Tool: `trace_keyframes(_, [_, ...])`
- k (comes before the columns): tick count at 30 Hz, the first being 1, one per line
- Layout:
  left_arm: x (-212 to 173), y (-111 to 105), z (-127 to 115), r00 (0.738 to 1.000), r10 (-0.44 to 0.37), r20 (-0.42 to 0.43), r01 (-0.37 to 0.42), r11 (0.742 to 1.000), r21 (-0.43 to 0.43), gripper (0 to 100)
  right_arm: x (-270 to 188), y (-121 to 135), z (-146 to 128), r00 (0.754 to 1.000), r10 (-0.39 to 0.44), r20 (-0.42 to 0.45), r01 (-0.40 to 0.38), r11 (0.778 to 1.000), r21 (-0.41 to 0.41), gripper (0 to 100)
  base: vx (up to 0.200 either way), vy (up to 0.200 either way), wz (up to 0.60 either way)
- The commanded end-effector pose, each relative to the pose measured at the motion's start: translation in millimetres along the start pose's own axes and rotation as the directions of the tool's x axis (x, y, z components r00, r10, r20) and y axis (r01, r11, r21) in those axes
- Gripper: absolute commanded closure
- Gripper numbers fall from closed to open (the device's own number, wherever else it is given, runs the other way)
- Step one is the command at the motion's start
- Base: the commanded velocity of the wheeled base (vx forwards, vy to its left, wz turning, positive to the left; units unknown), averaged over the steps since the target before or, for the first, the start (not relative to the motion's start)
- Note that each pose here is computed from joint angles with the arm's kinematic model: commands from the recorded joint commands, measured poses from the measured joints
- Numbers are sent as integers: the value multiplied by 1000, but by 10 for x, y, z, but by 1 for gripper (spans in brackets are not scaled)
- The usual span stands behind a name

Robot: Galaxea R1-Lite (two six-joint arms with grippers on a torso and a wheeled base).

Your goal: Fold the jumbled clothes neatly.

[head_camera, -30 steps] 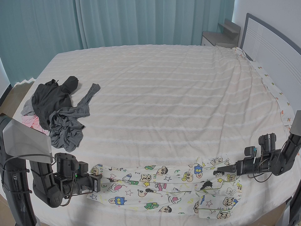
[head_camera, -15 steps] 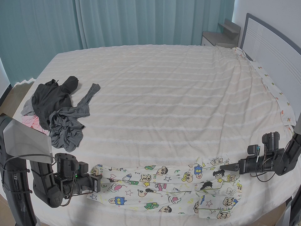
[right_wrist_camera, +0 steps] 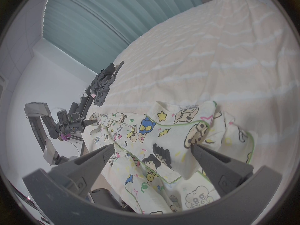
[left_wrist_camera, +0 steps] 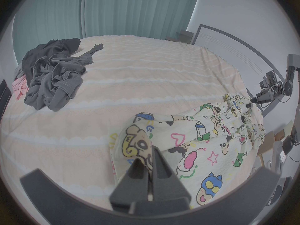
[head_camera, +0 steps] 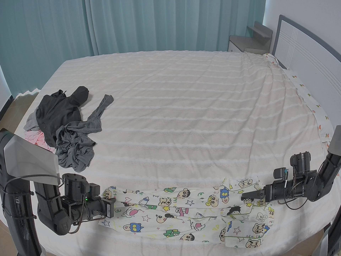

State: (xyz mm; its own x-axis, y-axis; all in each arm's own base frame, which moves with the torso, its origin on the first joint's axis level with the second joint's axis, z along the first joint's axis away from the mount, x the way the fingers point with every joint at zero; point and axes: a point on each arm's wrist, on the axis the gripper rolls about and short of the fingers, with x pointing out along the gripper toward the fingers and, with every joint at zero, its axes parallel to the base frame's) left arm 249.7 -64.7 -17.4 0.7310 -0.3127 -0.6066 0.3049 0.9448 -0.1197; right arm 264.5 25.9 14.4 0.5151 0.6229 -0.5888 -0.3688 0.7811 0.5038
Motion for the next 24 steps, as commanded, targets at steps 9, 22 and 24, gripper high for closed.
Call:
trace_keyframes(9, [4, -3, -5, 1000, -1, -2, 1, 1000, 1, 100, 125, -63, -25, 1000, 3, -28, 1, 994, 113, 0, 0, 0, 0])
trace_keyframes(22, [4, -3, -6, 1000, -1, -3, 1, 1000, -1, 100, 82, -124, -97, 999, -31, -41, 37, 987, 154, 0, 0, 0, 0])
trace_keyframes(24, [4, -3, -6, 1000, -1, -3, 1, 1000, -1, 100, 91, -122, -103, 999, -29, -45, 36, 987, 154, 0, 0, 0, 0])
